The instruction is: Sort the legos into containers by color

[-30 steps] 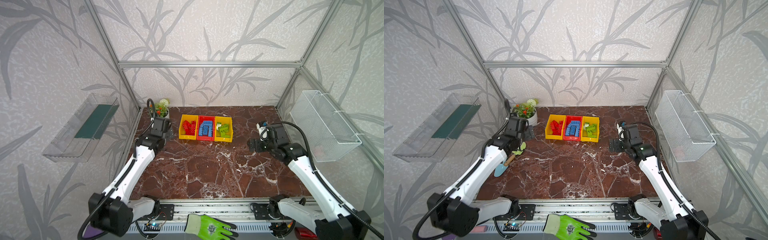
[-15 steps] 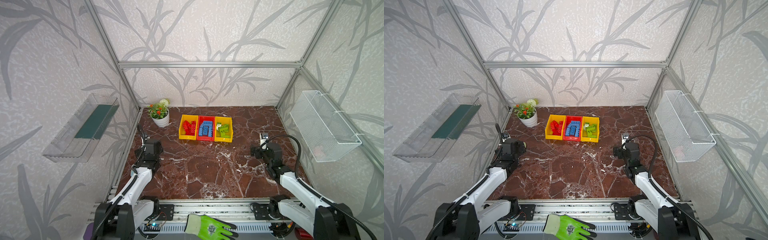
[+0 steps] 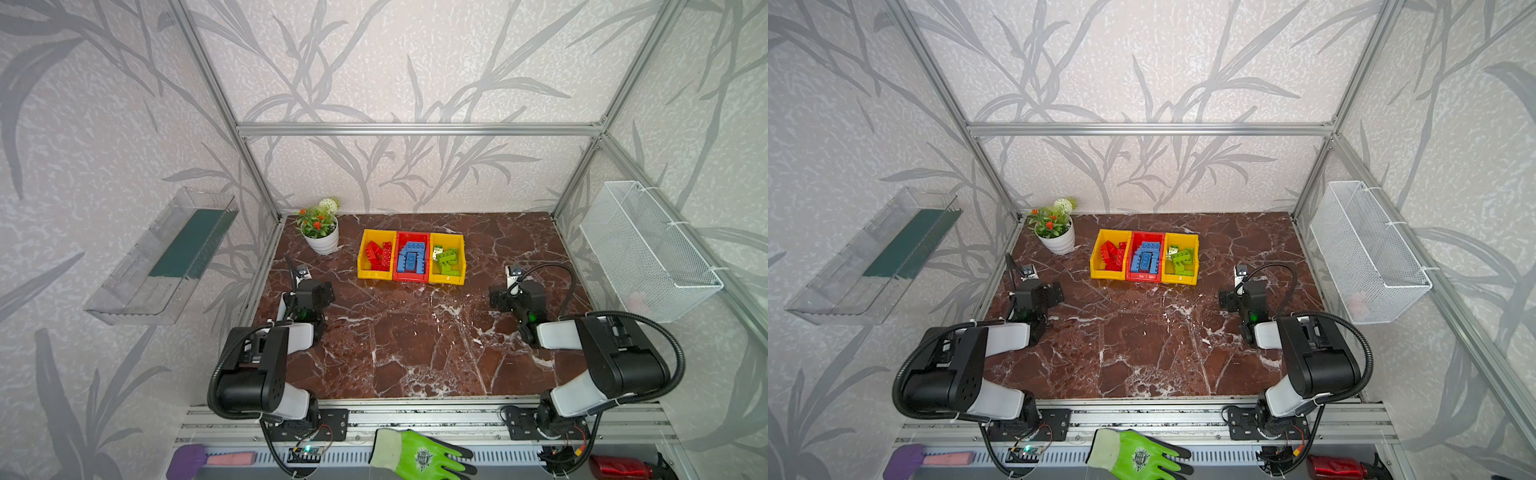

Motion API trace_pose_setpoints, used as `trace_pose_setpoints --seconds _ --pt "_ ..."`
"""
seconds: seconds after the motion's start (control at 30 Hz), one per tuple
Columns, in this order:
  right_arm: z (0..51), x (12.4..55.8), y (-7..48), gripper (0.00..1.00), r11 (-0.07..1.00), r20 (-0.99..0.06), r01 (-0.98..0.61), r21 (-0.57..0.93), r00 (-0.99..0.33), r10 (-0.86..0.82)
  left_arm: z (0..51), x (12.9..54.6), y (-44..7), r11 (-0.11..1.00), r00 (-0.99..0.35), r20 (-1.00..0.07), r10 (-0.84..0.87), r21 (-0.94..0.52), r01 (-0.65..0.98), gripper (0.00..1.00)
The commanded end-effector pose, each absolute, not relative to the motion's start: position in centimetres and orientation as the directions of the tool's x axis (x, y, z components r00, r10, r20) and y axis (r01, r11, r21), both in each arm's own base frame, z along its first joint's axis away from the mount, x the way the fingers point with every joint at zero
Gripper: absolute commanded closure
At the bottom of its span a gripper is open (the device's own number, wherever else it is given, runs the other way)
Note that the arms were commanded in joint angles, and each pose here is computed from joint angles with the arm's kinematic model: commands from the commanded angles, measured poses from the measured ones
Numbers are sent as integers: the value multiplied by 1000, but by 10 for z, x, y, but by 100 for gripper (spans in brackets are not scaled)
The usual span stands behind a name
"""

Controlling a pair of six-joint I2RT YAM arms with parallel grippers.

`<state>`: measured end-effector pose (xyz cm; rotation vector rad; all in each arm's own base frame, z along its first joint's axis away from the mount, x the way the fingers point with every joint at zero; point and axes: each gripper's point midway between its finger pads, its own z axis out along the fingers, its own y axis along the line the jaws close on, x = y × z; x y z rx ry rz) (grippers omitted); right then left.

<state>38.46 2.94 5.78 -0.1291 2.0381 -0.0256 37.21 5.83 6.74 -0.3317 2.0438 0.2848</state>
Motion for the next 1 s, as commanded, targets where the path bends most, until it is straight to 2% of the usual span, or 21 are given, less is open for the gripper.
trace_pose_setpoints --seconds 0.0,0.97 --pt "92 398 33 1 993 -948 -100 -59 -307 -87 92 392 46 964 -368 -927 -68 34 -262 1" --pt "92 399 38 1 990 -947 -123 -68 -305 -103 93 392 47 964 -373 -926 -67 36 -263 1"
